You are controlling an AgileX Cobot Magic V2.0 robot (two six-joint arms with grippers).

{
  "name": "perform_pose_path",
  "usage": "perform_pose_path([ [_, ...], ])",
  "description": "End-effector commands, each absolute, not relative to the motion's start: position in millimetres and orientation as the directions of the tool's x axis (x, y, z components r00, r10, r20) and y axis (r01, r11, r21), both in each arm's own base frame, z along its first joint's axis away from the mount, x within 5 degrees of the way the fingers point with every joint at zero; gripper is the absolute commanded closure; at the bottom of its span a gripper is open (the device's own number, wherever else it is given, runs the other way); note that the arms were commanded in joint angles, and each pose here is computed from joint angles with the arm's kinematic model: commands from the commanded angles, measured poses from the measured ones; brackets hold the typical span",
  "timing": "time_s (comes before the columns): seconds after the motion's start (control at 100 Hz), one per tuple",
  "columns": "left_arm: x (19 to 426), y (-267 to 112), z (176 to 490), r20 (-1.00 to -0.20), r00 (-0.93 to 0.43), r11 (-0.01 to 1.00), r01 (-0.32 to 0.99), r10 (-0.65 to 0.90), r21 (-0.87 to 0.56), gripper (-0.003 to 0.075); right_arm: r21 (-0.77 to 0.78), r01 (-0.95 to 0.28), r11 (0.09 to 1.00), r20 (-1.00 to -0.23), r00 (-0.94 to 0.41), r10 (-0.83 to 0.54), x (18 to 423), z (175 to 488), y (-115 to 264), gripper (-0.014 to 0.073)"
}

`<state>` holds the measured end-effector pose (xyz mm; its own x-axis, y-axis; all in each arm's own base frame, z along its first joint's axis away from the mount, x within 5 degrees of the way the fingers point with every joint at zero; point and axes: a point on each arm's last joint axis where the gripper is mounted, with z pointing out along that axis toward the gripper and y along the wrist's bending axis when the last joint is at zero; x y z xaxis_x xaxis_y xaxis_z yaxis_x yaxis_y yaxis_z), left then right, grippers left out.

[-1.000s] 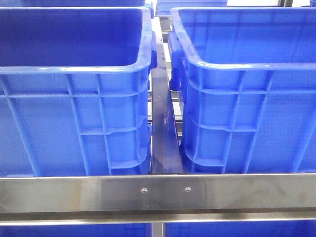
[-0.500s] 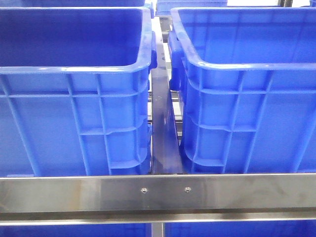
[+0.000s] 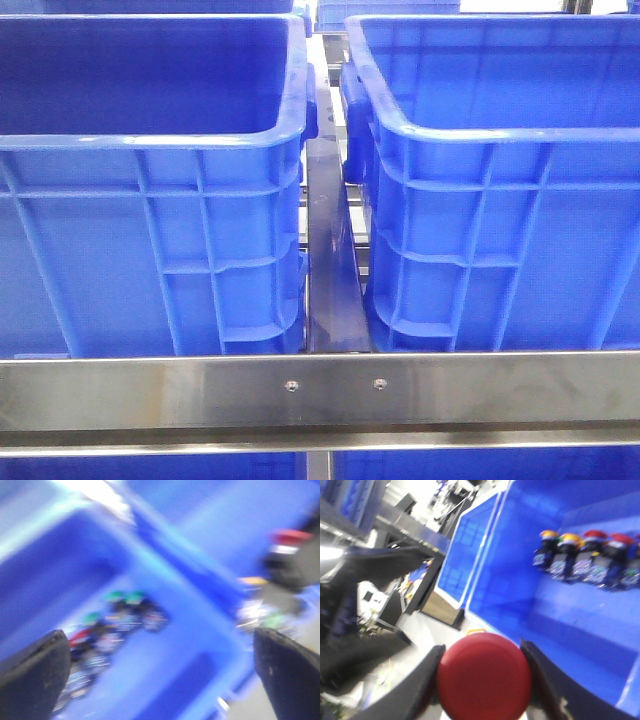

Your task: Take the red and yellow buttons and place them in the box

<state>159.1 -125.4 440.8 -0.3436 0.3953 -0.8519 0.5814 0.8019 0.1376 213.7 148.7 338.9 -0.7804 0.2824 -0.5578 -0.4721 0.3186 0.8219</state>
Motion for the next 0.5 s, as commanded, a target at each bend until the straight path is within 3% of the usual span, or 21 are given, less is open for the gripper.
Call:
perform_pose_path([
  [0.0,150,-101,460,-0.915,-0.271,0.848,0.514,0.3,0.126,0.0049,0.815,-0.514,0.269,-0.579,-0.743,0.335,212,360,147,0.0662],
  [0.31,102,-25,427,-0.953,-0.286,0.976,0.213,0.099,0.038,0.0049,0.809,-0.504,0.302,-0.587,-0.728,0.356,215,359,146,0.0662],
  [0.49,71,-6,398,-0.968,-0.247,0.991,0.134,0.036,0.003,0.005,0.791,-0.499,0.354,-0.609,-0.698,0.377,220,357,143,0.0662],
])
